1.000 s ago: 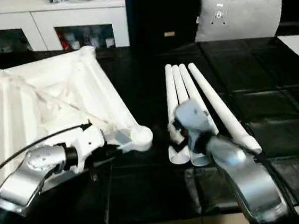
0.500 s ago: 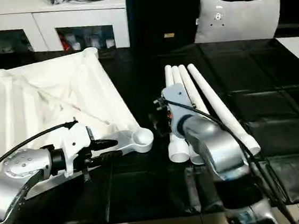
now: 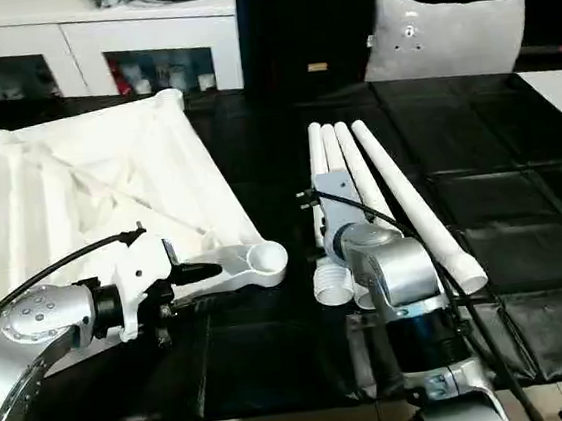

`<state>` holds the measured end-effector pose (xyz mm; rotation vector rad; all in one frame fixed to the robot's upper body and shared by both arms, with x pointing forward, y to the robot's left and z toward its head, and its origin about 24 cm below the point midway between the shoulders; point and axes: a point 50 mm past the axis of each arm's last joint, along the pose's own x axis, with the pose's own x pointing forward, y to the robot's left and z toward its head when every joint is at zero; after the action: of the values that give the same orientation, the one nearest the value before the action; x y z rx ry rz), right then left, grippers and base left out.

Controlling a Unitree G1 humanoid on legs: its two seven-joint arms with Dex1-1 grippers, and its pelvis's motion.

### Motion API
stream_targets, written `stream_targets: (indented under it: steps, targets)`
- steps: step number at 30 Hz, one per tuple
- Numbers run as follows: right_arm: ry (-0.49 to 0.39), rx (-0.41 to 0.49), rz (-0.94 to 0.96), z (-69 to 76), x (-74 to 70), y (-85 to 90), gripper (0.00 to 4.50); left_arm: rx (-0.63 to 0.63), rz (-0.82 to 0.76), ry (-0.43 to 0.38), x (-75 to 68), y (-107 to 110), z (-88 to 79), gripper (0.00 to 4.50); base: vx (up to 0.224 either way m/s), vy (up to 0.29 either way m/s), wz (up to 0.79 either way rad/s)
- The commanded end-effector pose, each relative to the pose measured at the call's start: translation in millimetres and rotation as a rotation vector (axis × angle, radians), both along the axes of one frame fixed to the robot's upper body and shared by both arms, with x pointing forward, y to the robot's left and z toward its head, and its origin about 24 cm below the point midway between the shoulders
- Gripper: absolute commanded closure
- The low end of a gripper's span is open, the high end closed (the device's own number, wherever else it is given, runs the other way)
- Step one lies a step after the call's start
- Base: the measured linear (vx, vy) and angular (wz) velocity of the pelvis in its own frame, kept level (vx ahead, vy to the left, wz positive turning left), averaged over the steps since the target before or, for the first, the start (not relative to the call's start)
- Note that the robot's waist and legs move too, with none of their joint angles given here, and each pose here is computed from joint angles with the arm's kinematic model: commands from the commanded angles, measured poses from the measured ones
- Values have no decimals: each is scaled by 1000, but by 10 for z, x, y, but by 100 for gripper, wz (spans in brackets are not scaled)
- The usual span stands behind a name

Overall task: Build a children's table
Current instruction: Pick table leg

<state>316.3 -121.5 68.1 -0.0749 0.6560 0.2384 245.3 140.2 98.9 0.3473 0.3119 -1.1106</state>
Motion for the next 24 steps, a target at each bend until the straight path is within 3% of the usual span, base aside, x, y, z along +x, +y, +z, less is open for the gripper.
stream_targets:
  steps: [1,7,8,17,19,24]
  targets:
    - [52,36,-15,-56,-14,-14,0,14,-14,-18,-1,-29,48,239,0,0,0]
    - [66,43,-12,-91,-22,-28,0,12,-15,-18,-4,-50,58,239,0,0,0]
    - [70,43,-13,-95,-23,-33,28,10,-15,-18,-3,-54,61,238,0,0,0]
    - [157,65,-39,-168,-40,-122,79,10,-25,-19,-14,-82,68,238,0,0,0]
    - [163,75,-37,-166,-38,-127,117,8,-26,-19,-16,-91,66,238,0,0,0]
    - [167,73,-41,-172,-38,-141,158,18,-27,-26,-4,-104,50,238,0,0,0]
